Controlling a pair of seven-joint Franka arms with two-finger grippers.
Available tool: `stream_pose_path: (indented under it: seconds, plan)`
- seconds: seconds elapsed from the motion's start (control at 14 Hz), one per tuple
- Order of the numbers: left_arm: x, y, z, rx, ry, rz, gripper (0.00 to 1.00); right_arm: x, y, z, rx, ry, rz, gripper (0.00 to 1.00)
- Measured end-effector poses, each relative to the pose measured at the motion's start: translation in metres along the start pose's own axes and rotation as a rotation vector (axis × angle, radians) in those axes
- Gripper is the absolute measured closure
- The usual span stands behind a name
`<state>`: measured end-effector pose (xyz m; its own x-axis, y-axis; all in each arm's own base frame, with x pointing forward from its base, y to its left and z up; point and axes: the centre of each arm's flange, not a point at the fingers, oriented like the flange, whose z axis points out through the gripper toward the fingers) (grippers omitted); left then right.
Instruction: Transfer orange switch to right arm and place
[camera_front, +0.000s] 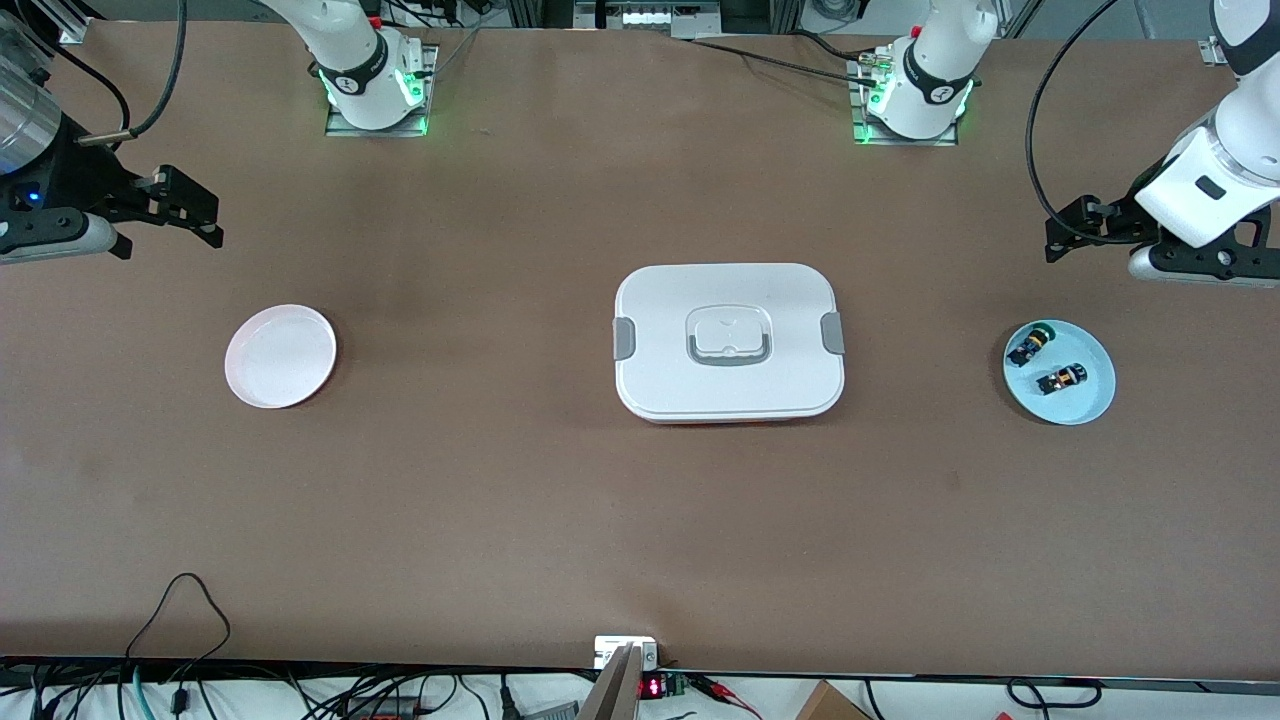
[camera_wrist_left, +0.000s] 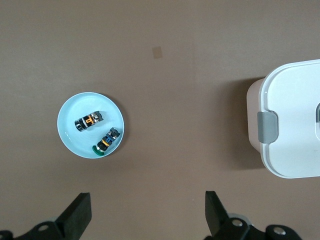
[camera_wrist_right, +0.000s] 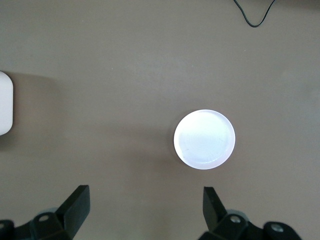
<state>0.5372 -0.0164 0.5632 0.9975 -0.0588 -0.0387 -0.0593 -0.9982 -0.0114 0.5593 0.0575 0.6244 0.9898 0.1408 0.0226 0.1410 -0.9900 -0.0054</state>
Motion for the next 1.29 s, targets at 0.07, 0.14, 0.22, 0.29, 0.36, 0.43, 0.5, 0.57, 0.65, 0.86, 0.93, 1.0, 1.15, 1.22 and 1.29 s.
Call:
stream_pose_path:
  seconds: [0.07,0.14,0.22,0.29,0.36,0.43,0.5,0.57,0.65,0.86,0.93,1.0,1.15,1.22,1.29]
  plan:
    - [0.000,0.000,0.000,0.000,0.000,0.000,0.00,0.000,0.000,0.000,0.000,0.000,0.000,0.00]
    - [0.000,0.000,0.000,0.000,0.000,0.000,0.00,0.000,0.000,0.000,0.000,0.000,0.000,0.00]
    - [0.000,0.000,0.000,0.000,0.001,0.000,0.00,0.000,0.000,0.000,0.000,0.000,0.000,0.00]
    - [0.000,0.000,-0.001,0.000,0.001,0.000,0.00,0.000,0.000,0.000,0.000,0.000,0.000,0.00]
    - [0.000,-0.001,-0.001,0.000,0.001,-0.001,0.00,0.000,0.000,0.000,0.000,0.000,0.000,0.00]
    - [0.000,-0.001,-0.001,0.000,0.000,-0.003,0.00,0.000,0.000,0.000,0.000,0.000,0.000,0.00]
    - [0.000,-0.002,-0.001,0.000,-0.002,-0.003,0.00,0.000,0.000,0.000,0.000,0.000,0.000,0.00]
    - [0.000,-0.002,-0.001,0.000,-0.002,-0.004,0.00,0.000,0.000,0.000,0.000,0.000,0.000,0.00]
    - [0.000,-0.002,-0.001,0.000,-0.002,-0.006,0.00,0.000,0.000,0.000,0.000,0.000,0.000,0.00]
    - [0.004,-0.006,0.006,-0.002,-0.018,-0.013,0.00,0.000,0.000,0.000,0.000,0.000,0.000,0.00]
    - [0.006,-0.005,0.009,-0.002,-0.035,-0.012,0.00,0.000,0.000,0.000,0.000,0.000,0.000,0.00]
    - [0.007,-0.005,0.012,-0.003,-0.052,-0.011,0.00,0.000,0.000,0.000,0.000,0.000,0.000,0.00]
    - [0.011,-0.005,0.013,-0.004,-0.063,-0.013,0.00,0.000,0.000,0.000,0.000,0.000,0.000,0.00]
    - [0.013,-0.006,0.013,-0.004,-0.069,-0.016,0.00,0.000,0.000,0.000,0.000,0.000,0.000,0.00]
    - [0.014,-0.007,0.013,-0.005,-0.081,-0.022,0.00,0.000,0.000,0.000,0.000,0.000,0.000,0.00]
